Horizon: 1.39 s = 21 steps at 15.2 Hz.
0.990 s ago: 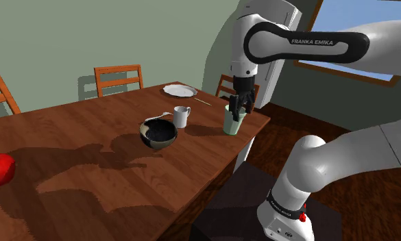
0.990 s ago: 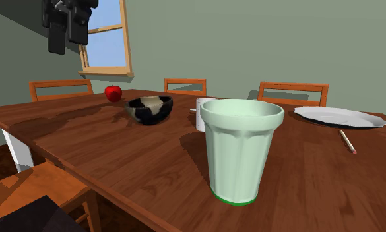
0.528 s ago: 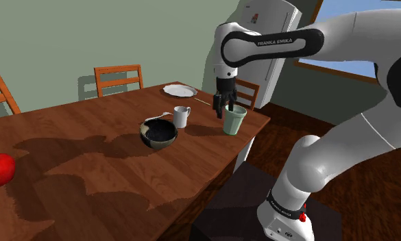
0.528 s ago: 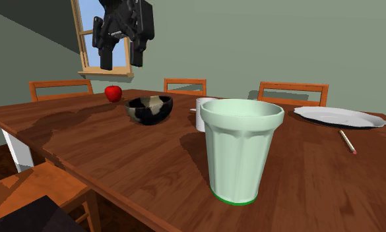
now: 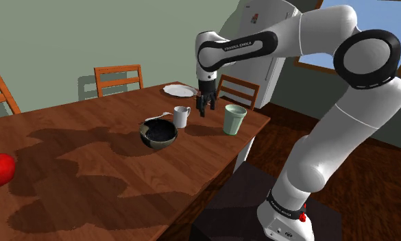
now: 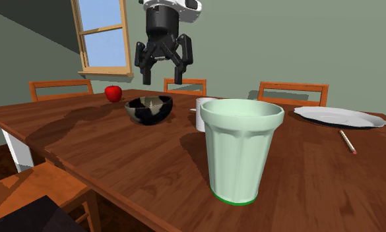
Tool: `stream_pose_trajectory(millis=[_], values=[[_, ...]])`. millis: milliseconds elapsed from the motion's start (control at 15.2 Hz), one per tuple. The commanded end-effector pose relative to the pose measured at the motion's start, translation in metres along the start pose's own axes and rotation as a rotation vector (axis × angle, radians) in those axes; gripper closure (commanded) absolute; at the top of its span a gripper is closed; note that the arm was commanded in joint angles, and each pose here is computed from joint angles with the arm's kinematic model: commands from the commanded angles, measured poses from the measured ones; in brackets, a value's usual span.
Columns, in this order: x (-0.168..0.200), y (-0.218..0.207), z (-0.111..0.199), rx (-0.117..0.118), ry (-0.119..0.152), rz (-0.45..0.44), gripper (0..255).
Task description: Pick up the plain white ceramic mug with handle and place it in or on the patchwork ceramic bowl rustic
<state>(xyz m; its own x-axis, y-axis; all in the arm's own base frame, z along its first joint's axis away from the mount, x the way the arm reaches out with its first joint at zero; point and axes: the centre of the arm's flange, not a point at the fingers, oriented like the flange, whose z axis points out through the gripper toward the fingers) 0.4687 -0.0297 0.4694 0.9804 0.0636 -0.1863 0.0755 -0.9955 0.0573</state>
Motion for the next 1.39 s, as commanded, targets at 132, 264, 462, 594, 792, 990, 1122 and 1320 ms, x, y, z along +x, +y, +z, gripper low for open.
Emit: stream_pose_trajectory(millis=[132, 264, 462, 594, 792, 990, 1122, 1320], values=[[0.052, 0.004, 0.004, 0.000, 0.008, -0.049, 0], [0.078, 0.005, 0.007, 0.000, 0.011, -0.074, 0], [0.116, 0.006, 0.013, 0.000, 0.016, -0.110, 0], [0.142, 0.007, 0.017, 0.000, 0.019, -0.134, 0], [0.180, 0.005, 0.022, 0.001, 0.025, -0.170, 0], [0.190, 0.005, 0.034, 0.001, 0.026, -0.179, 0], [0.190, 0.005, 0.044, 0.001, 0.026, -0.179, 0], [0.191, 0.005, 0.060, 0.001, 0.026, -0.179, 0]])
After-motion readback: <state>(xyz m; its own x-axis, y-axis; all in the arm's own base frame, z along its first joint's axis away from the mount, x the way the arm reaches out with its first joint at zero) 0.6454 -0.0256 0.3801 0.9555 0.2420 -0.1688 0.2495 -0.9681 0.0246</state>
